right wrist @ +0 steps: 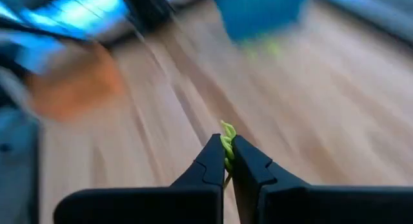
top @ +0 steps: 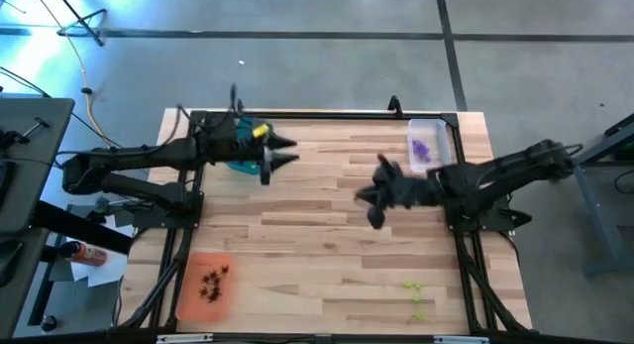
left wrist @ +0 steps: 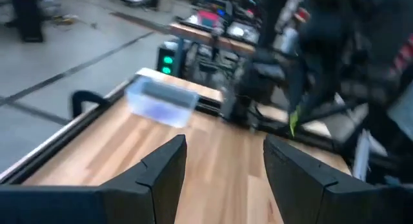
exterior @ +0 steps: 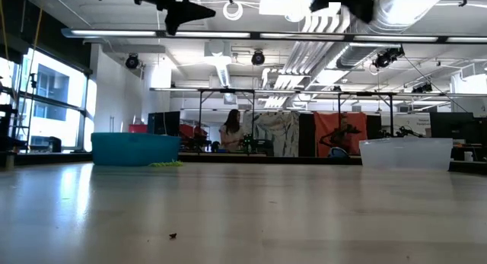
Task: Sort Halloween decoration
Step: Put the green spider toy into the blue bin
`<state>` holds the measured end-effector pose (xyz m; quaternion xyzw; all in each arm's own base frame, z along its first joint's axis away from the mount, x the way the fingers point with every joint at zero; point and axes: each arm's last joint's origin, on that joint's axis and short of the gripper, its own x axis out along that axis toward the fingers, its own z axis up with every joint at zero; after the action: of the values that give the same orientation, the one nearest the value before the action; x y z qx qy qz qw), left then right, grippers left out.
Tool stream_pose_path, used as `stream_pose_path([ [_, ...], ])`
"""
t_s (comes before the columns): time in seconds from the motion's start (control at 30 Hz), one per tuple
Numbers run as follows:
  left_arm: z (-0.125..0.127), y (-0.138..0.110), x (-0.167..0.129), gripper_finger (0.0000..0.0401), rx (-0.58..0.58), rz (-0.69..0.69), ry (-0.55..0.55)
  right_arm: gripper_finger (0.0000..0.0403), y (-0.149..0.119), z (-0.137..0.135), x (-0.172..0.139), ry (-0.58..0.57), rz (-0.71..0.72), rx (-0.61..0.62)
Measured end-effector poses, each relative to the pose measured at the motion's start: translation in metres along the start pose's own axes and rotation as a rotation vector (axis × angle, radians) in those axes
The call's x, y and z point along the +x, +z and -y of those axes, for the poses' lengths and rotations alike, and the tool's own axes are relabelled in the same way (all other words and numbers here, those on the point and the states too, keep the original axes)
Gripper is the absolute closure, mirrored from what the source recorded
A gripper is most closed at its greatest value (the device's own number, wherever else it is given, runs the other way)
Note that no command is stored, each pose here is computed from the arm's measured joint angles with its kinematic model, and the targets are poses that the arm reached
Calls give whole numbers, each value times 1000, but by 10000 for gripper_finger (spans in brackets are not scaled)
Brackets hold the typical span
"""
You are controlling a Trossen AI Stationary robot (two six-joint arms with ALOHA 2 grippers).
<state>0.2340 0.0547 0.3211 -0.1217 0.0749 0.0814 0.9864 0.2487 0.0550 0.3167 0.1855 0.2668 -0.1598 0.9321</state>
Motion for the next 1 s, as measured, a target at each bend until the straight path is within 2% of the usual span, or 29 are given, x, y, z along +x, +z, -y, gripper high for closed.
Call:
stream_pose_path([
  [0.07, 9, -5, 9, 211, 51, -8, -41, 401, 20, 2, 5, 114, 105, -73],
  [0.17, 22, -11, 23, 211, 88, 10, -100, 402, 41, 7, 16, 222, 220, -165],
  [0.23, 29, -13, 31, 211, 95, 45, -137, 402, 48, 13, 25, 247, 229, -183],
  [0.33, 37, -16, 39, 211, 95, 71, -162, 402, 49, 21, 41, 290, 165, -187],
  [0.57, 39, -29, 49, 211, 116, 7, -144, 402, 52, 19, 61, 301, 136, -287],
  [0.73, 40, -30, 50, 214, 145, 13, -105, 402, 53, 24, 67, 279, 127, -284],
  [0.87, 40, -31, 50, 236, 197, 9, -102, 402, 57, 31, 69, 249, 138, -281],
  [1.0, 40, -31, 50, 276, 229, 13, -104, 402, 59, 36, 69, 237, 139, -261],
])
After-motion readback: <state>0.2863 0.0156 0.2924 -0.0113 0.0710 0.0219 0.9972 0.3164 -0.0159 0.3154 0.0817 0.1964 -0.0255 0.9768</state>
